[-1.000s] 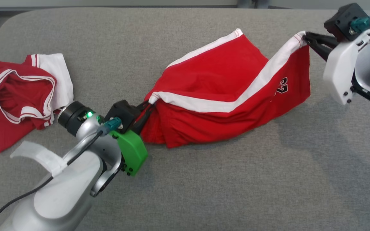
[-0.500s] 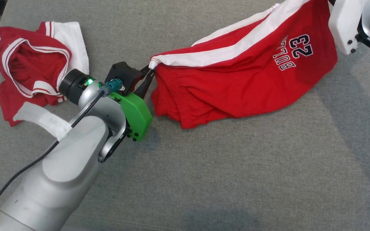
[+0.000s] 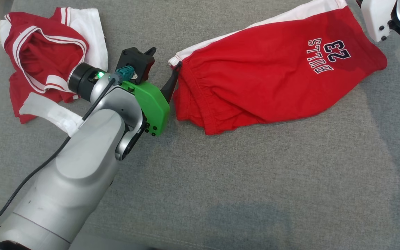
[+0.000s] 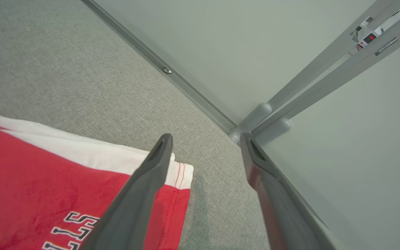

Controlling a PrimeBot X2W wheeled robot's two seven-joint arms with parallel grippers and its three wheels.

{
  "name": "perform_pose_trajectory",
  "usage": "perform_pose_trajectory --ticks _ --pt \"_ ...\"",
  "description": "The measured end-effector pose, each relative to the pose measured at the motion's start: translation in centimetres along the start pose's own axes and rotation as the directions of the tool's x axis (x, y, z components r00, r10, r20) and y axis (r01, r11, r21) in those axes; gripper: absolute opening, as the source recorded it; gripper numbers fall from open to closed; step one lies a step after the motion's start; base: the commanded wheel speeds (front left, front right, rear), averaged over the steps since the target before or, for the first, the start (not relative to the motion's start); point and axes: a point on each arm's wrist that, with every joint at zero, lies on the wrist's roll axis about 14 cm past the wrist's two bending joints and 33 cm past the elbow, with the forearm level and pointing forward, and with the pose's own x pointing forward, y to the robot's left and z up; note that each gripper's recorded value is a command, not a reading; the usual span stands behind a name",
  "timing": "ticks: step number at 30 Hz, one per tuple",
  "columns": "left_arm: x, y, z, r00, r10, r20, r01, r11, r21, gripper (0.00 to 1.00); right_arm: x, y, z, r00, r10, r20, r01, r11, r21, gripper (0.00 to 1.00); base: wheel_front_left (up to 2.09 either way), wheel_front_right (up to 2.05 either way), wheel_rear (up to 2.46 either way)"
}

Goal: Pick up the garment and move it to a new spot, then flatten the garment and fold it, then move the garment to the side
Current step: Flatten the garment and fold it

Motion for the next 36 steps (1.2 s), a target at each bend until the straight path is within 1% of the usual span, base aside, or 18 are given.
perform_pose_trajectory --ticks 3,5,6,8,11,14,16,20,23,27,32,36 --pt "-0.1 0.8 -0.2 0.999 0.04 0.004 -0.04 0.999 -0.01 1.0 0.3 -0.7 0.6 0.999 -0.026 0.041 0.026 1.0 -0.003 1.0 0.0 0.0 0.0" --pt "-0.2 1.4 0.2 0.997 0.068 0.026 -0.068 0.998 -0.015 1.0 0.2 -1.2 1.1 0.997 -0.046 0.069 0.045 0.999 0.019 1.0 0.0 0.0 0.0" --pt "-0.3 1.7 0.5 0.996 0.082 0.043 -0.081 0.997 -0.017 1.0 0.1 -1.3 1.3 0.995 -0.053 0.081 0.051 0.998 0.027 1.0 0.0 0.0 0.0" --pt "-0.9 2.3 1.6 0.986 0.122 0.117 -0.122 0.993 -0.012 1.0 -0.4 -1.7 1.6 0.992 -0.074 0.103 0.066 0.995 0.08 1.0 0.0 0.0 0.0" --pt "-2.3 2.4 2.0 0.97 0.152 0.188 -0.151 0.988 -0.022 1.0 -1.1 -1.1 0.5 0.993 -0.076 0.09 0.062 0.986 0.154 1.0 0.0 0.0 0.0" --pt "-4.0 2.0 2.5 0.944 0.19 0.268 -0.182 0.982 -0.055 1.0 -2.3 -0.4 -0.1 0.993 -0.075 0.095 0.054 0.975 0.215 1.0 0.0 0.0 0.0" --pt "-5.2 1.4 2.2 0.934 0.207 0.292 -0.192 0.978 -0.08 1.0 -3.3 -0.2 -1.0 0.993 -0.082 0.088 0.057 0.964 0.258 1.0 0.0 0.0 0.0" --pt "-7.6 0.3 2.3 0.909 0.244 0.339 -0.213 0.969 -0.126 1.0 -5.7 -0.3 -3.3 0.992 -0.113 0.06 0.089 0.947 0.309 1.0 0.0 0.0 0.0" --pt "-9.5 -0.4 2.9 0.884 0.277 0.377 -0.233 0.96 -0.158 1.0 -7.5 0.0 -5.1 0.99 -0.135 0.036 0.113 0.925 0.362 1.0 0.0 0.0 0.0" --pt "-12.7 -0.6 4.4 0.828 0.339 0.446 -0.264 0.938 -0.223 1.0 -9.2 1.5 -6.8 0.989 -0.149 0.02 0.126 0.891 0.437 1.0 0.0 0.0 0.0" --pt "-16.4 -0.1 4.9 0.759 0.447 0.473 -0.288 0.883 -0.371 1.0 -10.6 3.9 -8.2 0.988 -0.155 0.011 0.127 0.846 0.519 1.0 0.0 0.0 0.0" --pt "-17.9 -0.6 3.8 0.759 0.453 0.468 -0.277 0.874 -0.398 1.0 -11.0 3.9 -8.6 0.98 -0.198 0.014 0.154 0.804 0.574 1.0 0.0 0.0 0.0"
